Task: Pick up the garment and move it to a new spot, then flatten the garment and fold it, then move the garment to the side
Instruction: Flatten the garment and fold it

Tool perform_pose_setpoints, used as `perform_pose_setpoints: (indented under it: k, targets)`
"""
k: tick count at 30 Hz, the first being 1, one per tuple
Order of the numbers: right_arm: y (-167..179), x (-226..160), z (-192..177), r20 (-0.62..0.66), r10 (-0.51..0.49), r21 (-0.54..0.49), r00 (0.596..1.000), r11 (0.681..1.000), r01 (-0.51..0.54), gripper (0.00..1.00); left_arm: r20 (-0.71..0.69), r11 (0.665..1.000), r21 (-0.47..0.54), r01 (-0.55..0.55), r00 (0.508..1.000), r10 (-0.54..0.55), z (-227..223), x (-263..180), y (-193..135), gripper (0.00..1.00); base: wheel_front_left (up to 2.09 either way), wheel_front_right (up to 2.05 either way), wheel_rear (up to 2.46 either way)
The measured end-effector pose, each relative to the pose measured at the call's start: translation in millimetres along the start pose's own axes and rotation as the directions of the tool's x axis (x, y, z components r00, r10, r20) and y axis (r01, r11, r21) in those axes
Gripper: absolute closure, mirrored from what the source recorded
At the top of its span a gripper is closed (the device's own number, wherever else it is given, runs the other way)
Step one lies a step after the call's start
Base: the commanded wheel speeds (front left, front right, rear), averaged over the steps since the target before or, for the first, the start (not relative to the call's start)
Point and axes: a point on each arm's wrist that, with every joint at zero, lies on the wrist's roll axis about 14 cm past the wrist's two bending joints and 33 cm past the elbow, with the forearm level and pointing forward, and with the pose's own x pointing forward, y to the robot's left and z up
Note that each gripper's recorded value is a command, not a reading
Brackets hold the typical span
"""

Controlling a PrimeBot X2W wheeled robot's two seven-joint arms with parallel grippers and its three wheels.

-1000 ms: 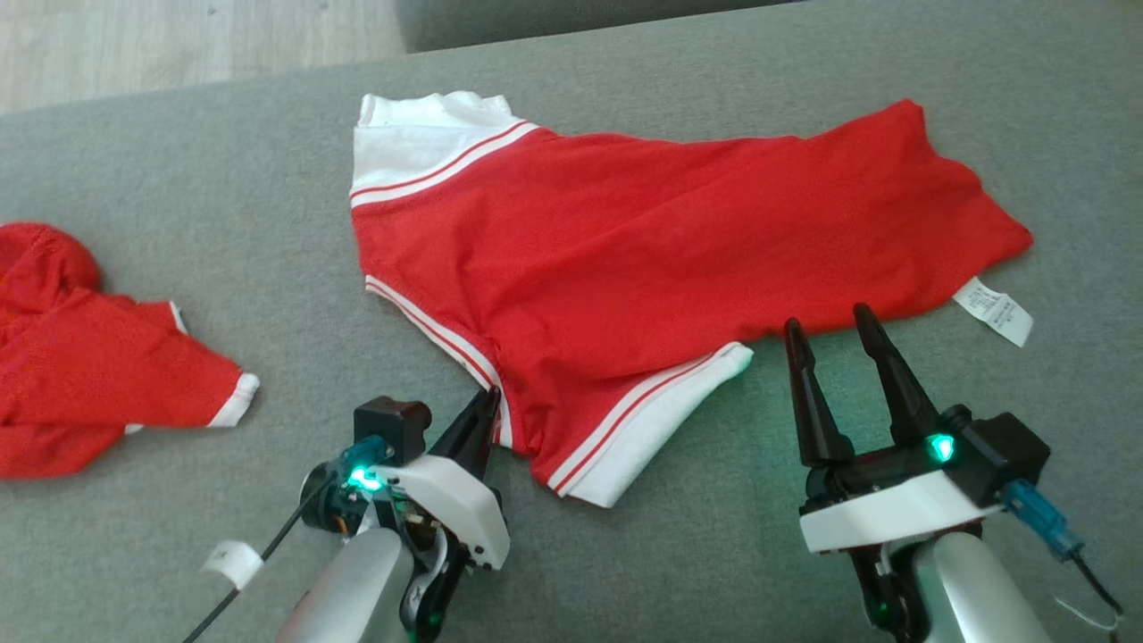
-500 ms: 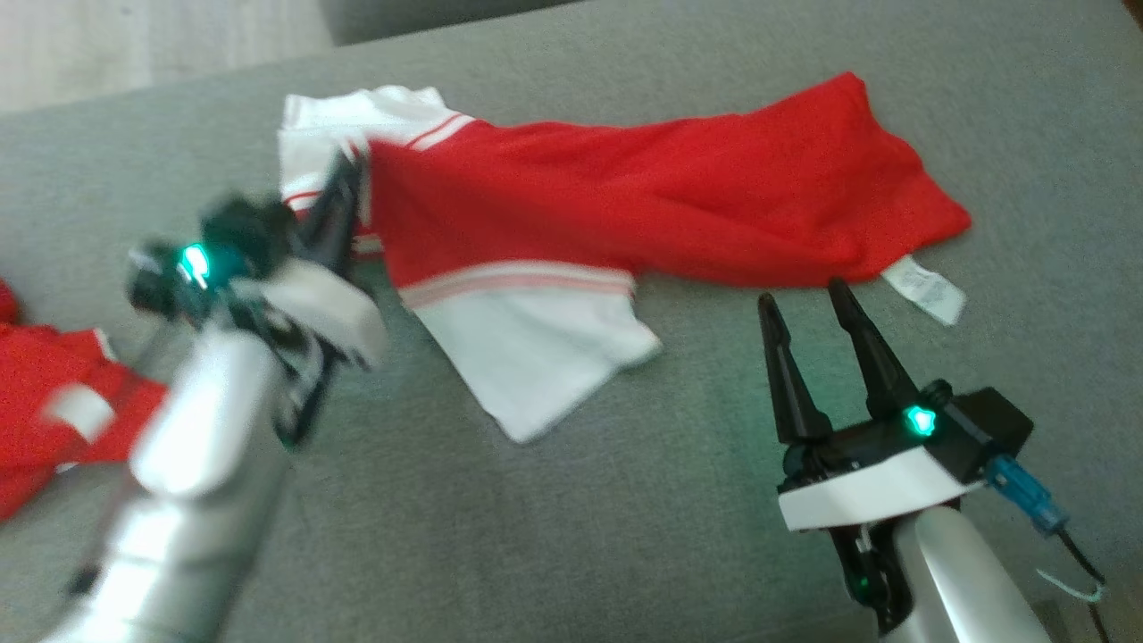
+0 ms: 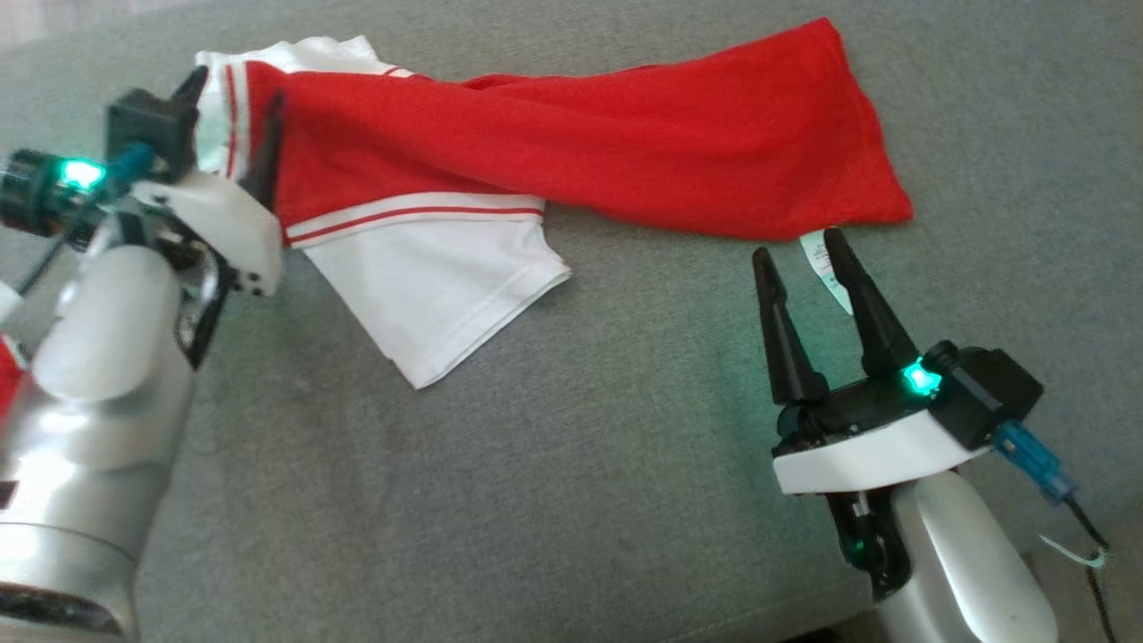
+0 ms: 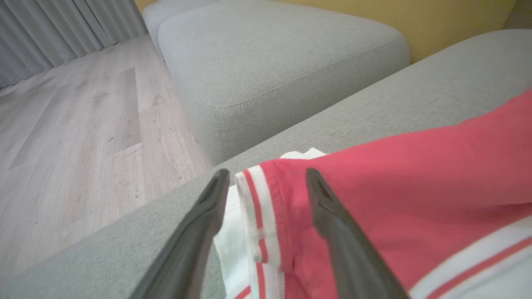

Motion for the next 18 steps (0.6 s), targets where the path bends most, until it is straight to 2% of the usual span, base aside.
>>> perform_pose_setpoints:
  k: [8, 13, 18]
  targets:
    - [18.0, 6.2, 10.3, 0.033, 0.059, -0.020, 0.998, 0.998, -0.058, 0.00, 0.133, 0.998, -0.043, -0.039, 0.990, 0.044, 18.4, -23.4, -9.0, 0.00, 0.00, 0.00, 0.00]
    - [30.0, 7.7, 16.7, 0.053, 0.093, -0.022, 0.994, 0.996, -0.092, 0.00, 0.171, 0.994, -0.080, -0.075, 0.981, 0.088, 14.9, -49.1, -12.6, 0.00, 0.00, 0.00, 0.00]
    - [42.4, 2.1, 13.5, 0.045, 0.123, -0.017, 0.991, 0.992, -0.122, 0.00, 0.183, 0.975, -0.178, -0.134, 0.969, 0.166, -0.1, -86.5, -21.1, 0.00, 0.00, 0.00, 0.00]
